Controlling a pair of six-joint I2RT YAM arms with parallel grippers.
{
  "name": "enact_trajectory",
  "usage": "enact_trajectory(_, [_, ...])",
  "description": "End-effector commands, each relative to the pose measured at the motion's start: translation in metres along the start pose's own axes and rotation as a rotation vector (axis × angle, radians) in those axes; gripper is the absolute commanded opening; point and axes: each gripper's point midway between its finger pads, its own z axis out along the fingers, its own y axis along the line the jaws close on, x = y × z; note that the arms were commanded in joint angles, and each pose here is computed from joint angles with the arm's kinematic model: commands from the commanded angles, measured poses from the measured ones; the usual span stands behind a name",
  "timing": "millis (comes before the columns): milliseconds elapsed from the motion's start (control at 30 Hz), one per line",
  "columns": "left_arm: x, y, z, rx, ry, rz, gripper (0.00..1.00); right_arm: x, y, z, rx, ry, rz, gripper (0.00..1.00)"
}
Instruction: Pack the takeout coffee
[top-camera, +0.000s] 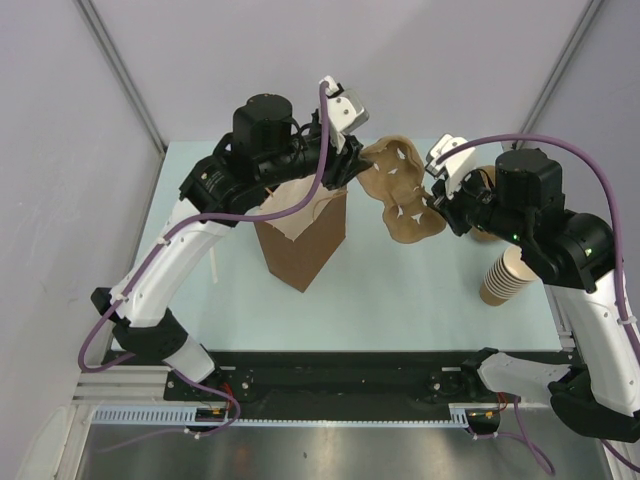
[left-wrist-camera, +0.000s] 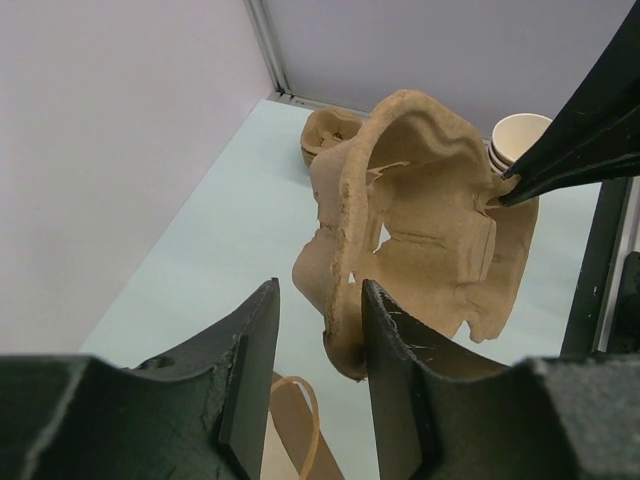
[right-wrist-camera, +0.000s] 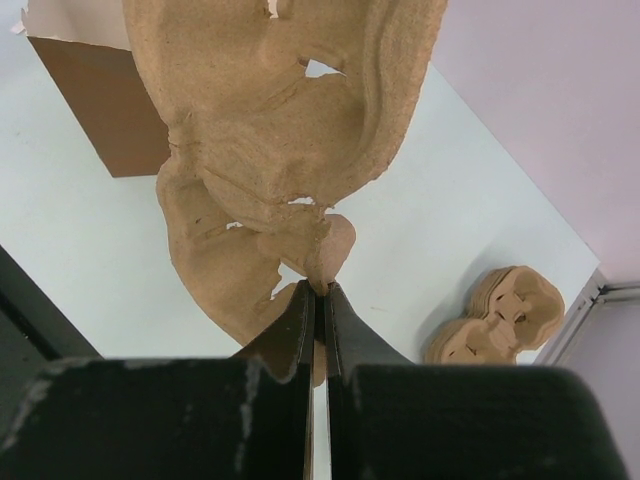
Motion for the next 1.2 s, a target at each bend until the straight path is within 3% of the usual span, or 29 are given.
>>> enact_trajectory(0, [-0.027,0.003,-0.019,-0.031,-0.070,0.034,0.42,-0.006,-0.004,-0.004,0.024,-0.024,-0.020,0.00])
enact_trajectory(167, [-0.029,0.004,-0.020,-0.040,-0.076,0.037,0.35,-0.004,-0.003,-0.003,0.021,-0.014,-0.027,0.00])
enact_trajectory(233, [-0.029,0.004,-0.021,-0.040,-0.076,0.042,0.28,-0.004,-0.002,-0.002,0.013,-0.014,-0.026,0.00])
enact_trajectory(267, [-0.029,0.004,-0.022,-0.041,-0.076,0.042,0.19,-0.003,0.000,-0.002,0.005,-0.009,-0.027,0.01])
enact_trajectory(333, [-0.030,0.006,-0.026,-0.055,-0.080,0.040,0.09,-0.004,0.003,-0.001,-0.014,-0.011,-0.015,0.20])
enact_trajectory(367, [-0.031,0.007,-0.028,-0.061,-0.087,0.041,0.01,-0.009,0.003,-0.003,-0.015,-0.029,-0.008,0.46])
enact_trajectory(400, [-0.033,0.007,-0.031,-0.061,-0.094,0.043,0.00,-0.012,0.004,-0.003,-0.023,-0.041,-0.002,0.59])
enact_trajectory(467, [-0.040,0.006,-0.041,-0.051,-0.119,0.044,0.00,-0.029,0.002,-0.010,-0.023,-0.094,0.024,0.78])
enact_trajectory(567, [-0.050,-0.005,-0.055,0.001,-0.161,0.050,0.00,-0.071,0.001,-0.026,-0.046,-0.239,0.078,0.91])
enact_trajectory(833, [-0.062,0.011,-0.088,-0.066,-0.201,0.063,0.00,-0.154,-0.054,-0.066,0.099,-0.547,0.235,0.95])
enact_trajectory(967, [-0.066,0.044,-0.110,-0.177,-0.239,-0.005,0.00,-0.139,-0.098,-0.046,0.145,-0.547,0.390,0.95])
enact_trajectory(1167, [-0.052,0.097,-0.144,-0.351,-0.247,-0.118,0.00,-0.090,-0.154,0.039,0.008,-0.421,0.609,0.91])
